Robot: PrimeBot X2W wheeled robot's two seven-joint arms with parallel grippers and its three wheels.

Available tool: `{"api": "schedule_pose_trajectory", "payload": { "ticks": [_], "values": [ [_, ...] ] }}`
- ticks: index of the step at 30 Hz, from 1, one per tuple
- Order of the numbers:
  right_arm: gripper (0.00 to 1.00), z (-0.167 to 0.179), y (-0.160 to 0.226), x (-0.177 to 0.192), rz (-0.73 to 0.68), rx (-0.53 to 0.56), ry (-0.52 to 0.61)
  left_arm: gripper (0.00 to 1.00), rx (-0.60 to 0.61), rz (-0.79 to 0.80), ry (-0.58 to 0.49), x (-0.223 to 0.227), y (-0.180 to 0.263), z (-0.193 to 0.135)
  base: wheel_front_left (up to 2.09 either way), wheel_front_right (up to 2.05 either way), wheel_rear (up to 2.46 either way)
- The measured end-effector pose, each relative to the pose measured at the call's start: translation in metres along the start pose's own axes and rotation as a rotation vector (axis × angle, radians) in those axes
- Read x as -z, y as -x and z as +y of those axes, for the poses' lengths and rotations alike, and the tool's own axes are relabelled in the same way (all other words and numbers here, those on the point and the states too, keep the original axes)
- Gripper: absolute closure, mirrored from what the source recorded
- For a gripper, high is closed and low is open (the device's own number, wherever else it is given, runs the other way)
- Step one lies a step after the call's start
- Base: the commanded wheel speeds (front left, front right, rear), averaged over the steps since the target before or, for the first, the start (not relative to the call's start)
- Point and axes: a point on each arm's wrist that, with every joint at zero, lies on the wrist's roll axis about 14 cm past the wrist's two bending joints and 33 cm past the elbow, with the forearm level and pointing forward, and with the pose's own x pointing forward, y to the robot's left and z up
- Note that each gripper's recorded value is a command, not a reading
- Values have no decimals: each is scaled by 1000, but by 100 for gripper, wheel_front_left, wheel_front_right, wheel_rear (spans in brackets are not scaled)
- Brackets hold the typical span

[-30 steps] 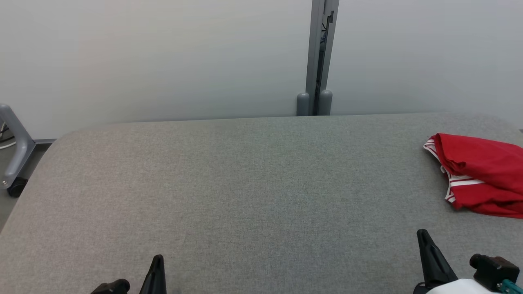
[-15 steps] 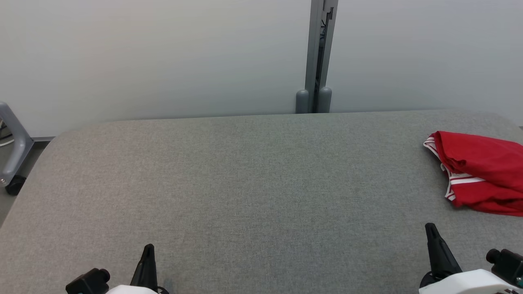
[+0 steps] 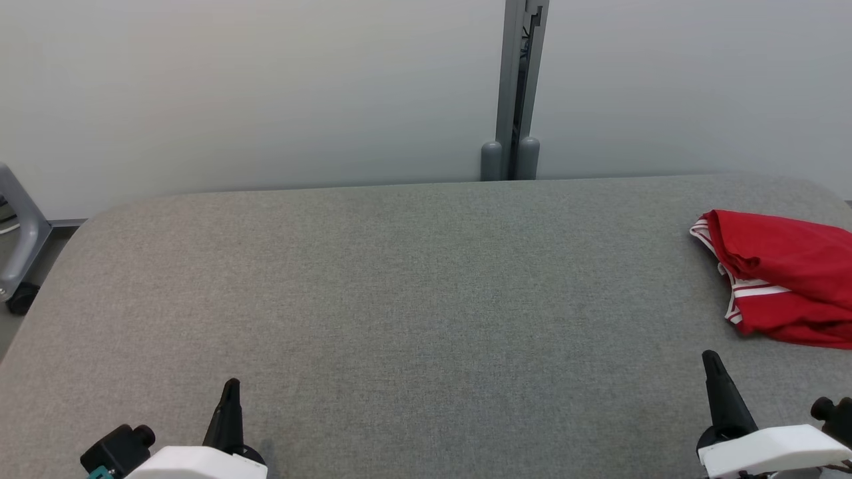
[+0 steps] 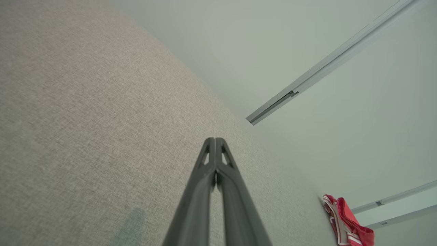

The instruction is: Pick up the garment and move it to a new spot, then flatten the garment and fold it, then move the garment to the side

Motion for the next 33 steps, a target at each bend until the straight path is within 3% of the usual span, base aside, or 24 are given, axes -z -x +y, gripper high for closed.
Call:
{"api": "schedule_pose_trajectory", "payload": {
  "ticks": [33],
  "values": [
    [100, -1, -13, -14, -16, 4, -353, 100, 68, 1, 350, -21, -17, -12, 0, 0, 0]
  ]
}}
